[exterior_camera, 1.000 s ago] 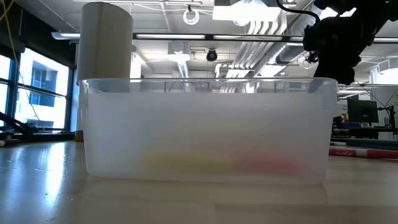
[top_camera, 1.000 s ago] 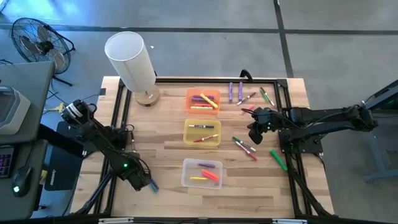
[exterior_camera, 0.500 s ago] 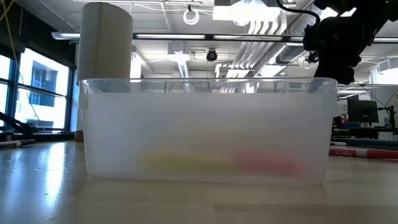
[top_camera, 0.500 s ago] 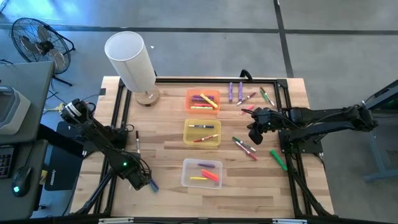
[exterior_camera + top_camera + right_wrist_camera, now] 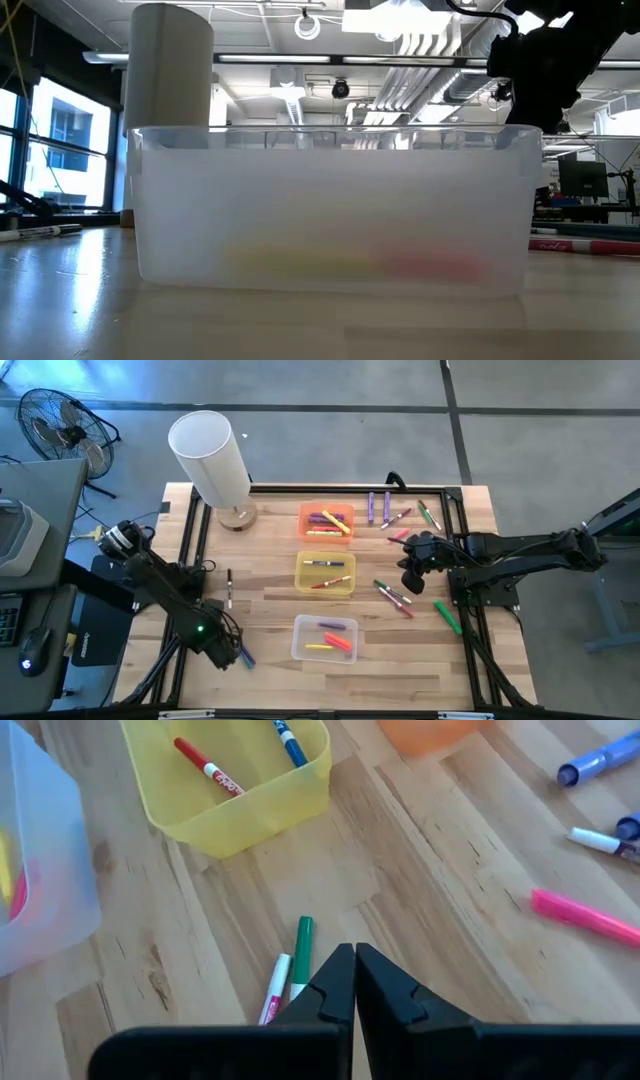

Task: Pick & Place Markers
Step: Put the dark blue marker pen into the yellow bin

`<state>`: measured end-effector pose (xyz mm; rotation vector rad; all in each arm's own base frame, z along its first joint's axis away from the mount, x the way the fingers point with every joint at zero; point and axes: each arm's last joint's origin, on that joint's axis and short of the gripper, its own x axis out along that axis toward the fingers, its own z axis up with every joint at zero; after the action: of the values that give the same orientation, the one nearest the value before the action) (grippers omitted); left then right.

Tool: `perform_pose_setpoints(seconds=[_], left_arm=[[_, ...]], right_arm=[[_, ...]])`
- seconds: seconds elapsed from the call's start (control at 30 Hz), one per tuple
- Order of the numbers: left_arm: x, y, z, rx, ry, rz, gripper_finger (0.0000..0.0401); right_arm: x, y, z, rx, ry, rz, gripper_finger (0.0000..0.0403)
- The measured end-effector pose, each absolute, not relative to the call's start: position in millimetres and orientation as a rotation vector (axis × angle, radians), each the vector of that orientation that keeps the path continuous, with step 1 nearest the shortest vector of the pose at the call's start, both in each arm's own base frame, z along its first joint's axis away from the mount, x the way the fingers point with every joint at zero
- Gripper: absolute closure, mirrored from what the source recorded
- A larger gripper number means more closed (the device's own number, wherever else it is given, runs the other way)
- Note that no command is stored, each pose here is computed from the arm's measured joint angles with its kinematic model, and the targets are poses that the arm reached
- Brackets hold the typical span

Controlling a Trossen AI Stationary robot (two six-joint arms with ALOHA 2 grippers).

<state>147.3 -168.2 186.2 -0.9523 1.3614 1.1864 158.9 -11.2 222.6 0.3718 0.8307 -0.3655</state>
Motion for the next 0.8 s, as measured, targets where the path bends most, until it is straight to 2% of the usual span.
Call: perform_pose_setpoints(seconds=[0.13,0.3,0.6,0.8], left_arm=[[160,-174,222,-0.927,1.258,1.118,0.0377],[191,-159,265,-0.857,1.12,0.999,0.0376],[272,-58,318,-0.557,0.941,0.743,0.0376],[319,11,332,-0.269,0.789,0.417,0.0384]], right_arm=[[159,-11,223,0.338,0.832,-0.349,0.0402],[159,-11,223,0.297,0.839,-0.329,0.0401],[160,-10,223,0.294,0.841,-0.28,0.0401],[160,-10,223,0.316,0.84,-0.289,0.0401]])
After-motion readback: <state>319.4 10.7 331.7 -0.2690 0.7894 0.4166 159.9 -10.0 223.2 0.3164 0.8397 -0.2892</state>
